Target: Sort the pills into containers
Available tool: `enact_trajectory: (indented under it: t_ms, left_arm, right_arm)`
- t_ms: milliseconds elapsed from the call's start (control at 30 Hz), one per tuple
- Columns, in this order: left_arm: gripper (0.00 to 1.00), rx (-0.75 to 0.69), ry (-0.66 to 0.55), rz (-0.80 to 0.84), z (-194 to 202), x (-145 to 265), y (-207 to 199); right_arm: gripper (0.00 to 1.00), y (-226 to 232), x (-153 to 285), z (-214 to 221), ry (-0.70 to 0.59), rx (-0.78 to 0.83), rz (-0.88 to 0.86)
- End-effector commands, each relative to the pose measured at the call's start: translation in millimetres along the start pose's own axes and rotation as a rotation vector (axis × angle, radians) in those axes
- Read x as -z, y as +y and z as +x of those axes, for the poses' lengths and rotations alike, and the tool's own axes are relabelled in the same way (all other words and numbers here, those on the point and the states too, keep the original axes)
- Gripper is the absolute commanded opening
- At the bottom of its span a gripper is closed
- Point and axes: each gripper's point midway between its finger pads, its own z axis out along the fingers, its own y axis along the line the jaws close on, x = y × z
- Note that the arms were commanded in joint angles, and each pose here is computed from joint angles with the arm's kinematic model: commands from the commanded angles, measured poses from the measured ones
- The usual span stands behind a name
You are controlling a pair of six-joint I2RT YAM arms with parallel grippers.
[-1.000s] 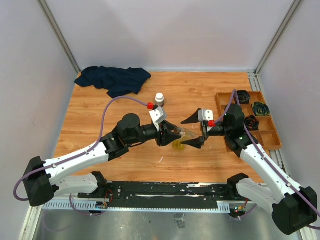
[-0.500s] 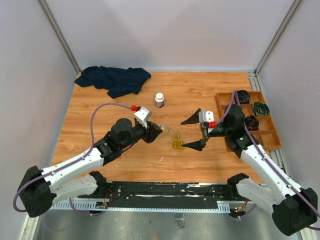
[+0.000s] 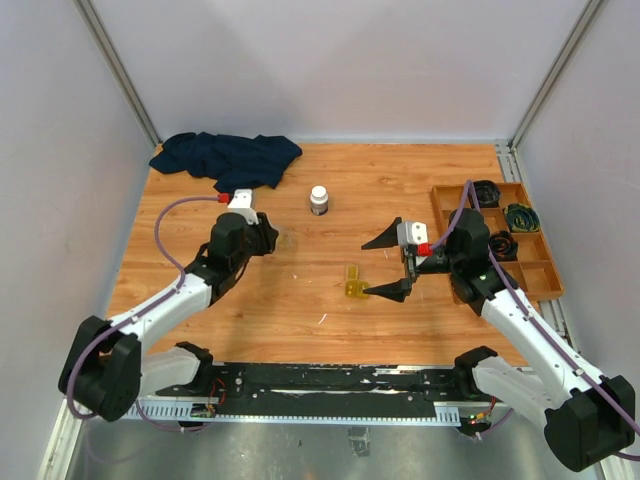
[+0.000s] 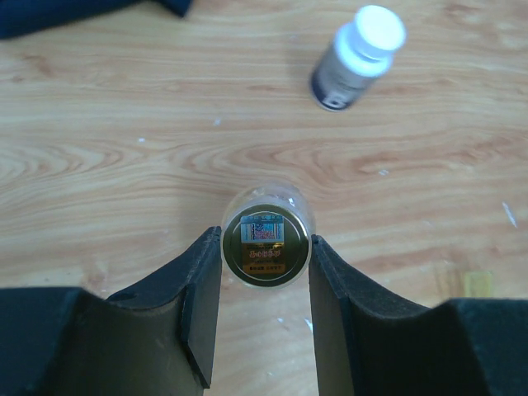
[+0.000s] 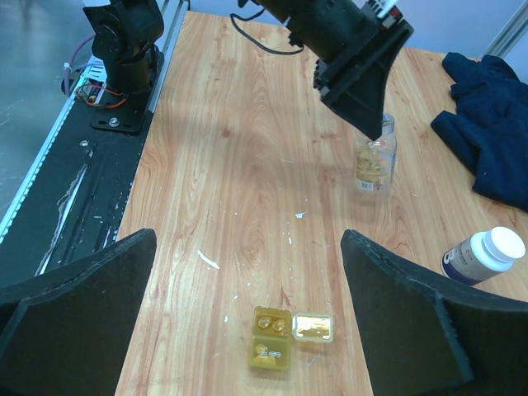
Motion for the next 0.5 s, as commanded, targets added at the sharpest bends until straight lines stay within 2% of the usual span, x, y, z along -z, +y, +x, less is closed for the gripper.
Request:
enact_trajectory:
  t_ms: [0, 233, 300, 400, 467]
  left_arm:
    - [0.00, 0.101, -0.021, -0.161, -23, -19, 34]
    - [0.01, 0.128, 0.002, -0.294, -26, -33, 68]
    - [0.06, 0.125, -0.007, -0.320, -28, -35, 72]
    - [0.21, 0.113, 0.012, -0.360, -25, -40, 79]
    - [0.22, 0.102, 0.029, -0.370, -24, -44, 80]
  right_arm:
    - [0.95, -4, 3, -9, -0.008, 0.036, 0.013]
    - [0.96, -5, 3, -8, -0.008, 0.032, 0.013]
    - [0.96, -5, 3, -8, -0.008, 0.031, 0.012]
    - [0.96, -5, 3, -7, -0.007, 0.030, 0.014]
    - [0.96, -5, 2, -7, -0.007, 0.030, 0.012]
